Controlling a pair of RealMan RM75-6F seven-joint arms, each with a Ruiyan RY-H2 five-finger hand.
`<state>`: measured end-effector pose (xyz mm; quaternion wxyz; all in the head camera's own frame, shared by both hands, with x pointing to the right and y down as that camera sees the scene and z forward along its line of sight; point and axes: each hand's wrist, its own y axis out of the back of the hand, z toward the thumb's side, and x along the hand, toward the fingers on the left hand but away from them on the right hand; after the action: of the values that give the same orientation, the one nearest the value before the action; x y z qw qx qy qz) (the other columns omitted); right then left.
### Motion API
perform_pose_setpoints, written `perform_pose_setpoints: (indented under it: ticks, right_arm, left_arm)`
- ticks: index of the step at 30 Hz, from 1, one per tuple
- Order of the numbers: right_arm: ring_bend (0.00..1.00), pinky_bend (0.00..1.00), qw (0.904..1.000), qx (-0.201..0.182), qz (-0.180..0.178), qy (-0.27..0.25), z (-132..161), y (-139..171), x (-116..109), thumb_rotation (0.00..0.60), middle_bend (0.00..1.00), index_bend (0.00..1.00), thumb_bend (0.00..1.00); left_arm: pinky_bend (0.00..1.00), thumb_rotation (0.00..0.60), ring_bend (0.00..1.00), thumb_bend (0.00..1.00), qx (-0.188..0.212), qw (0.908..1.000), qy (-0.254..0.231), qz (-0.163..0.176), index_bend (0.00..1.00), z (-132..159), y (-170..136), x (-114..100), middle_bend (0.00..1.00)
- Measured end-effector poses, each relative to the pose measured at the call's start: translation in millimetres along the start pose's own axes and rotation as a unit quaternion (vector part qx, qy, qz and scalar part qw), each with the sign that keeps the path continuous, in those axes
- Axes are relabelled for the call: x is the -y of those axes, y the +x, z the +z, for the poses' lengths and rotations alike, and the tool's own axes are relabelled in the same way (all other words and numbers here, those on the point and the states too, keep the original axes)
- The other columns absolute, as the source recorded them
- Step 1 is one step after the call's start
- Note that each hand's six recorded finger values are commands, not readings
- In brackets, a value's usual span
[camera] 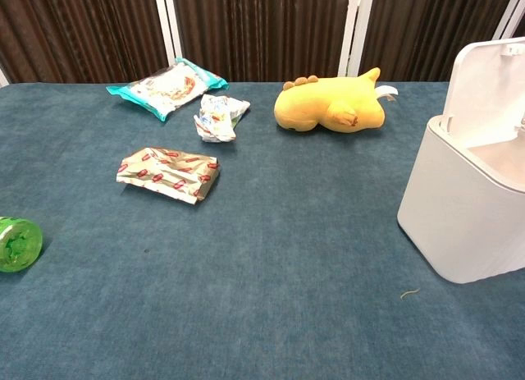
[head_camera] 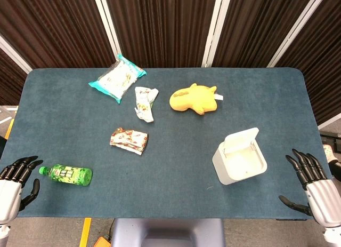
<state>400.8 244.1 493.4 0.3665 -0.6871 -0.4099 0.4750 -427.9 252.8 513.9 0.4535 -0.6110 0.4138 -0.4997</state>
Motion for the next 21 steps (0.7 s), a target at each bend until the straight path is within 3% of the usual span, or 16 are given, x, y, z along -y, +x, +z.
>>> perform_pose_setpoints:
  ticks: [5, 8, 9, 11, 12, 13, 18, 21]
  right_arm:
    - [0.0, 0.09, 1.0, -0.001, 0.007, -0.002, 1, 0, 2, 0.6, 0.06, 0.06, 0.12]
    - [0.02, 0.1, 1.0, -0.006, 0.005, -0.006, 3, 0, 2, 0.6, 0.14, 0.06, 0.12]
    - [0.08, 0.15, 0.9999, -0.008, 0.0, -0.006, 4, -1, 2, 0.6, 0.2, 0.07, 0.12]
    - [0.29, 0.36, 0.9999, -0.01, -0.011, -0.006, 5, -2, 0, 0.6, 0.33, 0.07, 0.16]
    - [0.44, 0.5, 0.9997, -0.012, -0.02, -0.008, 7, -4, -1, 0.6, 0.42, 0.08, 0.21]
    - [0.53, 0.57, 0.9996, -0.014, -0.024, -0.011, 9, -6, -1, 0.6, 0.48, 0.08, 0.26]
    - [0.72, 0.68, 0.9996, -0.02, -0.019, -0.006, 20, -18, -2, 0.6, 0.69, 0.06, 0.49]
    - [0.77, 0.71, 0.9996, -0.01, -0.017, 0.022, 29, -31, -4, 0.6, 0.74, 0.06, 0.61]
  left_arm:
    - [0.37, 0.6, 0.23, 0.55, 0.0, 1.0, 0.002, -0.002, 0.27, 0, -1, 1, 0.23]
    - [0.37, 0.6, 0.23, 0.55, 0.0, 1.0, 0.0, -0.003, 0.27, 0, 0, 1, 0.23]
    - [0.37, 0.6, 0.23, 0.55, -0.001, 1.0, 0.0, -0.003, 0.27, -1, 0, 1, 0.23]
    - [0.37, 0.6, 0.23, 0.55, -0.005, 1.0, 0.0, -0.003, 0.27, -2, -1, 1, 0.23]
    - [0.37, 0.6, 0.23, 0.55, -0.007, 1.0, -0.001, -0.003, 0.27, -3, -1, 0, 0.23]
    - [0.37, 0.6, 0.23, 0.55, -0.009, 1.0, -0.003, -0.002, 0.27, -4, -1, -1, 0.23]
    - [0.37, 0.6, 0.23, 0.55, -0.009, 0.9999, -0.002, 0.01, 0.27, -4, -3, -6, 0.23]
    - [0.37, 0.6, 0.23, 0.55, -0.01, 0.9999, -0.001, 0.012, 0.27, -4, -3, -7, 0.24]
